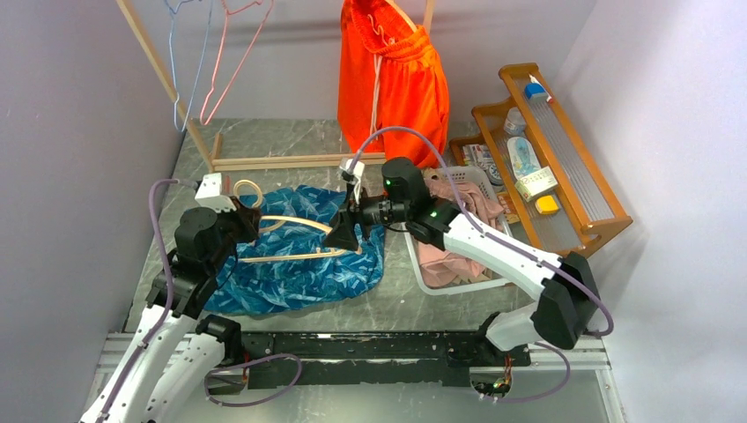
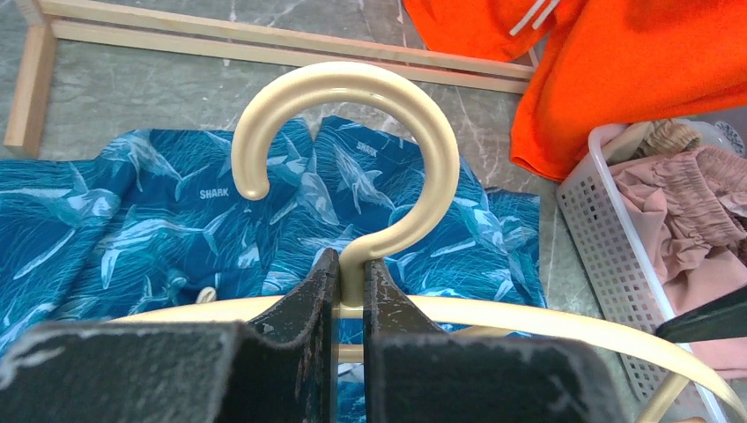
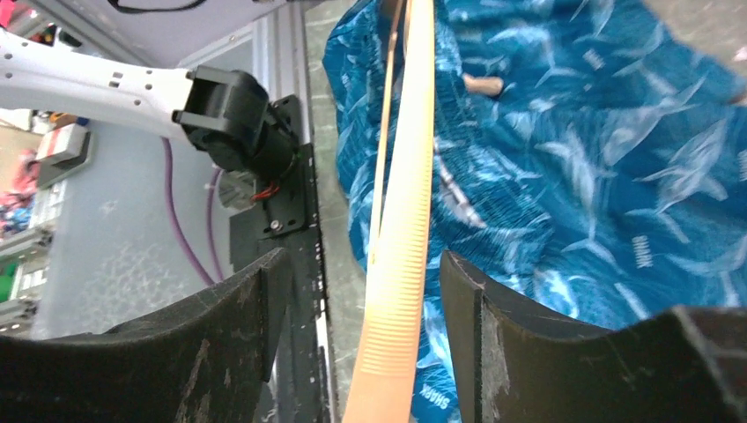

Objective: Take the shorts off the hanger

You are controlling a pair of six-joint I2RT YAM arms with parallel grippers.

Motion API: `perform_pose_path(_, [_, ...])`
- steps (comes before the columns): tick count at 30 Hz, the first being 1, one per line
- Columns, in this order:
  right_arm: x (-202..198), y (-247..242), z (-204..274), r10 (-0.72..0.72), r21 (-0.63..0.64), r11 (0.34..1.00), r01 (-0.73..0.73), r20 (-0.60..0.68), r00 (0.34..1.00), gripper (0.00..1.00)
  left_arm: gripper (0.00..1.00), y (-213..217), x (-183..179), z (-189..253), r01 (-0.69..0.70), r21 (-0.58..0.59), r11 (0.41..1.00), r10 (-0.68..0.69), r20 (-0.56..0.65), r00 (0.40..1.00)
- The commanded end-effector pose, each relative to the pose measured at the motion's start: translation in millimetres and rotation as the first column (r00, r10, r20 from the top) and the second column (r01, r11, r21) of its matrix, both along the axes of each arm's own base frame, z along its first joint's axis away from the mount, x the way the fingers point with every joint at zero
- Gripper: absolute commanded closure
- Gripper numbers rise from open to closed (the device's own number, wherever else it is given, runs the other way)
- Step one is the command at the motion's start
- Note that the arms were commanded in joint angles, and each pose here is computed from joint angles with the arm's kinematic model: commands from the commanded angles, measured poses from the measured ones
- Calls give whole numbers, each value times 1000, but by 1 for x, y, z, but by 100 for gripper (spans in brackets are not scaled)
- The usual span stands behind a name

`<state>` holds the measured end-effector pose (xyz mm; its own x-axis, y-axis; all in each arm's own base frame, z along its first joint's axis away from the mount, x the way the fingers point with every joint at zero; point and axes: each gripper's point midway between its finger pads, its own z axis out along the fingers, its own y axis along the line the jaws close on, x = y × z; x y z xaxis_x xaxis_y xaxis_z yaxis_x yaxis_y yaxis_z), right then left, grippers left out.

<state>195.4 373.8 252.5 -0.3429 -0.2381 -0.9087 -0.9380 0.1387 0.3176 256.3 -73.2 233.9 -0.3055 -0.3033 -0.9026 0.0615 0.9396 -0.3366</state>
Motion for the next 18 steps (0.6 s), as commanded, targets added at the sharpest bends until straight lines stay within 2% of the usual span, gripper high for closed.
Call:
perform_pose_path(1, [-10,8,-9,54,-3,999,-55,-101,993,36,93,-12,3,19,68,-26,997,-65,75,995])
perform_pose_path(4, [-1,14,-16,-9,-7,1000,8,-117,993,42,93,-16,2,17,88,-28,996,-86,76,993])
perform_pose_path(9, [-2,23,-28,-6,-35,999,1,-140,990,49,93,-19,1,18,108,-28,994,-106,77,991])
perform_pose_path(18, [11,23,-27,-102,-39,994,99,-102,990,93,93,-16,1,19,94,-29,995,-91,77,993])
